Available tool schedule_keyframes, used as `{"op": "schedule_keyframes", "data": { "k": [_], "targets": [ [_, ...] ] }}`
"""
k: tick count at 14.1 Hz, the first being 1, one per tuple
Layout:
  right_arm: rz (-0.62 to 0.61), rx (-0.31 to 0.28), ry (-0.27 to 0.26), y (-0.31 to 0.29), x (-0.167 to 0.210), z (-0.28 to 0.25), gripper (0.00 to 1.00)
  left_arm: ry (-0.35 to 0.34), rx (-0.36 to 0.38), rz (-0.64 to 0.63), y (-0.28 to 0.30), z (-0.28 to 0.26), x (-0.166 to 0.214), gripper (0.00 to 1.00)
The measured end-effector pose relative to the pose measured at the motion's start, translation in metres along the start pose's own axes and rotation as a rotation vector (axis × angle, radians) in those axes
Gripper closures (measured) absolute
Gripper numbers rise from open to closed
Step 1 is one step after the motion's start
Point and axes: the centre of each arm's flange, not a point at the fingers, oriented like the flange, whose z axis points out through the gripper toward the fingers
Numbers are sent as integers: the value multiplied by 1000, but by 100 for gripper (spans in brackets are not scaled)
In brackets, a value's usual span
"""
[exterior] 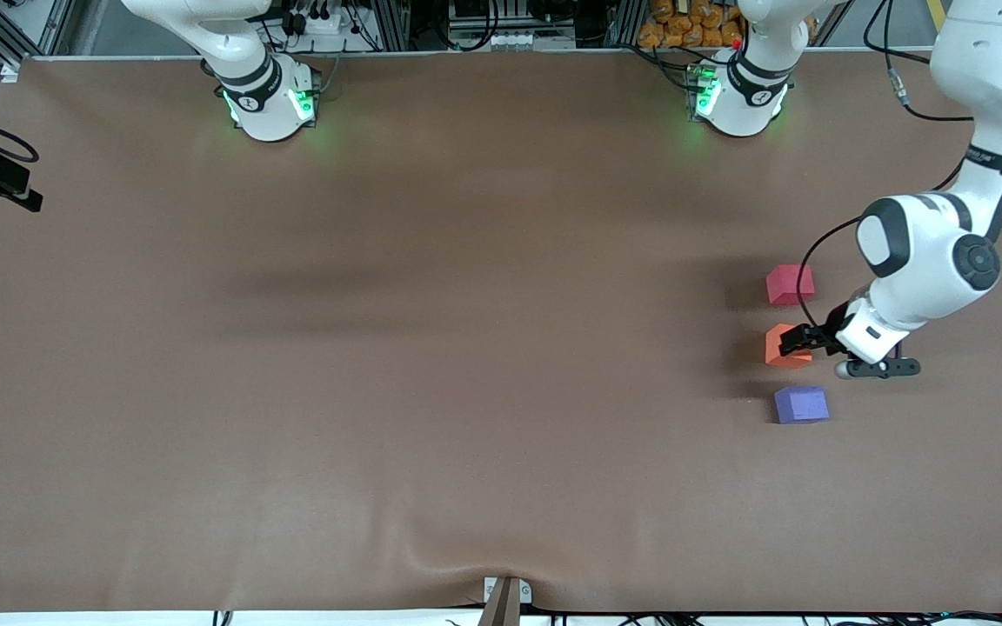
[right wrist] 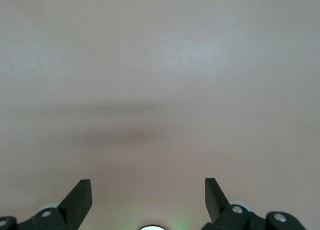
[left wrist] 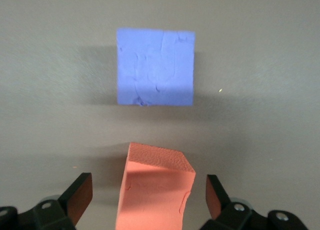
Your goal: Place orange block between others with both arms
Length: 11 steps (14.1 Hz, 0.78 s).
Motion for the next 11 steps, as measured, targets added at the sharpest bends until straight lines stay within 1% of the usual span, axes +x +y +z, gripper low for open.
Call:
{"op": "schedule_keyframes", "data": {
  "k": [3, 6, 8, 10, 11],
  "targets": [
    [5, -1, 1, 3, 0, 0, 0, -8, 18, 21, 8, -64, 13, 0],
    [15, -1, 1, 8, -1, 0, 0, 27, 46, 44, 20, -155, 22, 0],
    [3, -1, 0, 2, 0, 1, 0, 82, 77, 35, 21, -235, 17, 0],
    [-8, -2, -1, -4, 1, 1, 0, 72, 97, 27, 25, -300, 1, 0],
    [-9, -2, -1, -5, 1, 1, 0, 67, 100, 29, 29, -322, -4, 0]
  ]
}}
